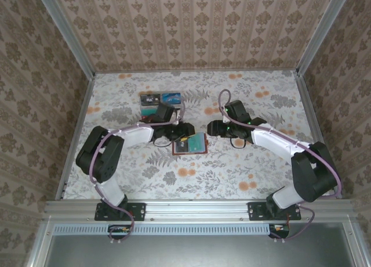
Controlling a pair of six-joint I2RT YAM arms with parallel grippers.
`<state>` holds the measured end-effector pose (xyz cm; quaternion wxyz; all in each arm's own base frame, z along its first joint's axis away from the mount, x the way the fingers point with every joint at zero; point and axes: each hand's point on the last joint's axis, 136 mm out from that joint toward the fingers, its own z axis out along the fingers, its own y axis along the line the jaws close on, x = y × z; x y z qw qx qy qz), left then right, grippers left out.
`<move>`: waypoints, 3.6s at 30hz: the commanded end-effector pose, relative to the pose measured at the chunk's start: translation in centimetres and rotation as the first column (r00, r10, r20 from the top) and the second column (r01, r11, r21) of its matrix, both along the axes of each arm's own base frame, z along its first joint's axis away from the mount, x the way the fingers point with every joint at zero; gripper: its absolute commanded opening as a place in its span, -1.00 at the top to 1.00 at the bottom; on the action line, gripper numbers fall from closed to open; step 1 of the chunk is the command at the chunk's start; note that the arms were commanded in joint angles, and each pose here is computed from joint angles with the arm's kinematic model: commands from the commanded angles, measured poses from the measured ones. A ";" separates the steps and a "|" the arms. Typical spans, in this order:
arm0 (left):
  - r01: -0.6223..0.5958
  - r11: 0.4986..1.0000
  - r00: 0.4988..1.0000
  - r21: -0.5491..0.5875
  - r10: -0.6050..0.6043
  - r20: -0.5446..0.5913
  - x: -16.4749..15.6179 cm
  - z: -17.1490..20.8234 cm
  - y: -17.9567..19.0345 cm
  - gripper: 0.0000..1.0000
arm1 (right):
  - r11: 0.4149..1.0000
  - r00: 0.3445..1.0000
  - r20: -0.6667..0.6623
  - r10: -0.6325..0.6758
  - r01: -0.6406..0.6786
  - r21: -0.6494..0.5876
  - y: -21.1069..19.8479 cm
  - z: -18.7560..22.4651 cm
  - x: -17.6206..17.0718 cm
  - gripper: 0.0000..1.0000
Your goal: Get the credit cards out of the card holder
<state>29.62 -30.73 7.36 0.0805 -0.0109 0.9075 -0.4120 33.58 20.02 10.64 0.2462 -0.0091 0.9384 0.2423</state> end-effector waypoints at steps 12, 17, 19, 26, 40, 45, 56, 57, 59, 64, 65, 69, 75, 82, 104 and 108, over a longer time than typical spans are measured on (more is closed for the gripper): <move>-0.103 0.993 0.993 0.059 0.106 -0.059 0.0 -1.8 2.2 0.40 | 0.991 0.981 -0.147 0.127 -0.120 0.060 4.8 -2.7 -1.1 0.33; -0.090 0.995 0.992 0.052 0.094 -0.082 0.0 -2.3 1.9 0.46 | 0.988 0.970 -0.193 0.150 -0.137 0.075 5.9 -3.8 -1.1 0.41; -0.079 0.996 0.992 0.042 0.082 -0.095 -0.2 -2.5 1.6 0.49 | 0.987 0.967 -0.205 0.152 -0.140 0.073 6.1 -4.2 -1.0 0.42; -0.039 0.999 0.994 0.013 0.040 -0.097 -0.3 -2.6 0.8 0.50 | 0.985 0.955 -0.243 0.168 -0.151 0.089 6.8 -5.0 -0.8 0.45; -0.023 0.999 0.992 0.037 0.027 -0.120 -0.7 -3.7 0.6 0.49 | 0.994 0.936 -0.333 0.113 -0.107 0.036 6.5 -7.9 -0.6 0.49; -0.015 0.999 0.993 0.041 0.020 -0.113 -0.6 -3.9 0.5 0.49 | 0.995 0.931 -0.352 0.100 -0.102 0.013 6.0 -8.5 -0.9 0.51; 0.014 0.999 0.996 -0.032 -0.017 -0.086 -0.3 -3.0 -0.6 0.48 | 0.995 0.921 -0.379 0.086 -0.099 -0.013 5.5 -9.6 -1.4 0.52; 0.017 0.999 0.996 -0.029 -0.020 -0.086 -0.4 -3.0 -0.7 0.47 | 0.995 0.920 -0.381 0.087 -0.099 -0.012 5.5 -9.7 -1.5 0.52; 0.024 0.999 0.996 -0.024 -0.027 -0.090 -0.5 -3.2 -0.8 0.45 | 0.995 0.921 -0.380 0.086 -0.099 -0.013 5.5 -9.7 -1.5 0.52; 0.013 1.000 0.995 -0.001 -0.013 -0.101 -0.7 -3.5 -0.1 0.45 | 0.995 0.920 -0.381 0.085 -0.097 -0.014 5.5 -9.6 -1.5 0.53; 0.008 1.000 0.995 0.008 -0.007 -0.100 -0.7 -3.5 0.2 0.45 | 0.995 0.920 -0.383 0.084 -0.098 -0.017 5.4 -9.7 -1.5 0.52; 0.002 0.999 0.997 0.047 0.002 -0.076 -0.5 -3.2 1.1 0.46 | 0.995 0.919 -0.385 0.084 -0.100 -0.022 5.4 -9.8 -1.6 0.53; -0.016 0.996 0.993 0.085 0.026 -0.112 -0.8 -4.5 1.6 0.48 | 0.995 0.915 -0.398 0.065 -0.089 -0.041 4.9 -10.4 -1.8 0.54; -0.053 0.983 0.988 0.173 0.077 -0.133 -1.1 -5.5 3.1 0.48 | 0.993 0.908 -0.403 0.114 -0.102 0.052 6.2 -10.2 -2.1 0.55; -0.009 0.998 0.992 0.065 0.017 -0.125 -0.8 -4.4 0.4 0.52 | 0.996 0.908 -0.410 0.090 -0.089 0.020 5.5 -10.6 -2.1 0.55; -0.017 0.995 0.990 0.098 0.030 -0.136 -1.0 -5.1 1.1 0.52 | 0.995 0.908 -0.408 0.093 -0.092 0.022 5.5 -10.4 -2.1 0.55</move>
